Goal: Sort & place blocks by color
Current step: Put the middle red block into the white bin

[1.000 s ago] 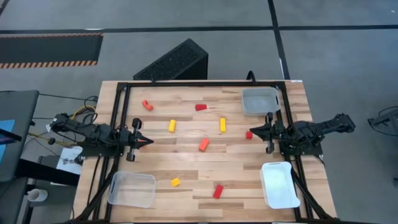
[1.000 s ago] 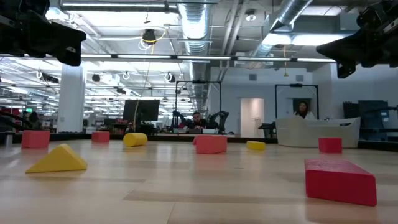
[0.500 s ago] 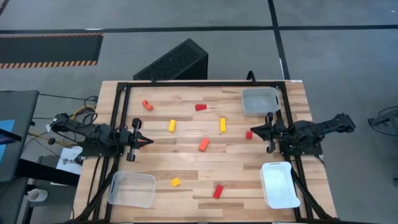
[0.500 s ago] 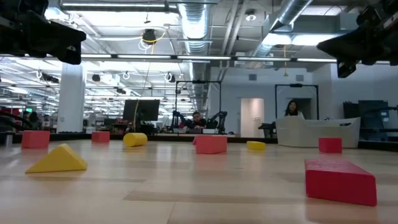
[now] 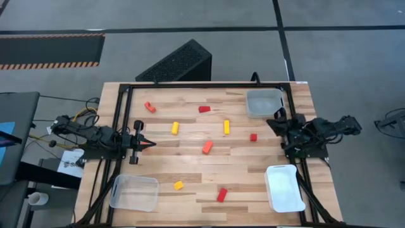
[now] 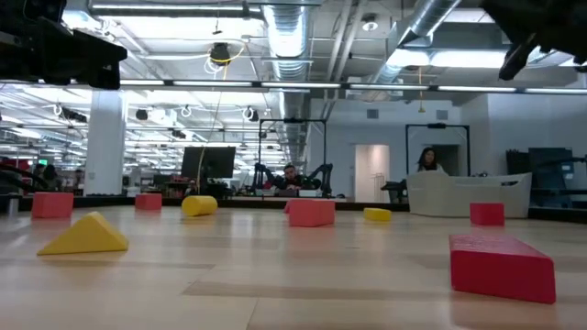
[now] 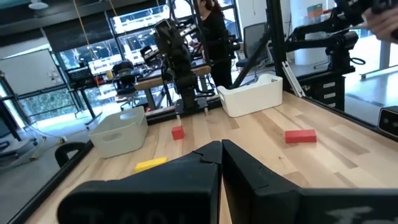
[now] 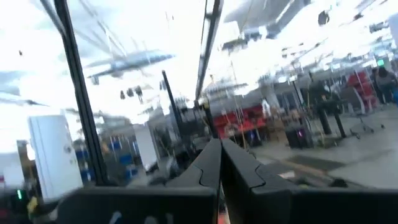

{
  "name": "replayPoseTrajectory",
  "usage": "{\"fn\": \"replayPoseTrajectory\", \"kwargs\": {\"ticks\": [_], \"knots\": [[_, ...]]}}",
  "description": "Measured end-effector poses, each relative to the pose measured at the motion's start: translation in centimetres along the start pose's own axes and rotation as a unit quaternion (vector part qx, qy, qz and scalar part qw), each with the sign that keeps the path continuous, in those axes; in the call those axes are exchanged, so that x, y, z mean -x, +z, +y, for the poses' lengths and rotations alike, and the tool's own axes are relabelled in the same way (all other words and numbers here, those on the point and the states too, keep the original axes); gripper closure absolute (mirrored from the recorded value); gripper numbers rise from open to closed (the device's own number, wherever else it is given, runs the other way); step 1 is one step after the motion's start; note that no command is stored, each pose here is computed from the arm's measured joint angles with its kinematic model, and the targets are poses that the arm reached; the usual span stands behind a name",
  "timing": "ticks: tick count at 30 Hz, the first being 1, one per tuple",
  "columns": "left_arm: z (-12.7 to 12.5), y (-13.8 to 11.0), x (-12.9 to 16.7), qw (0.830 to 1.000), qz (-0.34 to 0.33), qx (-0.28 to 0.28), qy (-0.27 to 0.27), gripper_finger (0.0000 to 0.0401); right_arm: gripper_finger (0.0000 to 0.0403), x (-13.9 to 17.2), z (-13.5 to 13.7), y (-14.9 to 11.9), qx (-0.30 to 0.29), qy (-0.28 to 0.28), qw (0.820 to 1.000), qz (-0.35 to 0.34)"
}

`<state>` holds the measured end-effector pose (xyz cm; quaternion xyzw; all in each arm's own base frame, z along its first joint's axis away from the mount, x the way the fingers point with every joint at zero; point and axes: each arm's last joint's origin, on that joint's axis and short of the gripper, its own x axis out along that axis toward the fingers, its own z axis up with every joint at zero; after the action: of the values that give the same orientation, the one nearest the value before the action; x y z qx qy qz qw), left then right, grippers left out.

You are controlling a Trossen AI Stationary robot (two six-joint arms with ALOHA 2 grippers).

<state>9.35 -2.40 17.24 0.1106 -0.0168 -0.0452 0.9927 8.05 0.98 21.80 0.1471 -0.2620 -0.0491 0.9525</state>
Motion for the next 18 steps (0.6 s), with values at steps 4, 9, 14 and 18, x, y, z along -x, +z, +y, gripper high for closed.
{"fn": "replayPoseTrajectory", "kwargs": {"ticks": [4,9,14,18], "knots": [[0.0,0.0,0.0,1.000,0.000,0.001,0.000,0.0399,0.0369,0.0,0.1,0.6,0.009,0.003,1.000,-0.028],[0.0,0.0,0.0,1.000,0.000,-0.002,0.000,0.0399,0.0369,-0.9,0.6,2.9,0.037,-0.018,0.999,-0.004],[0.0,0.0,0.0,1.000,0.000,0.000,0.001,0.0399,0.0369,-2.5,1.2,5.2,0.079,-0.092,0.989,0.082],[0.0,0.0,0.0,1.000,0.001,-0.001,0.002,0.0399,0.0361,-4.0,1.7,5.8,0.104,-0.139,0.970,0.169]]}}
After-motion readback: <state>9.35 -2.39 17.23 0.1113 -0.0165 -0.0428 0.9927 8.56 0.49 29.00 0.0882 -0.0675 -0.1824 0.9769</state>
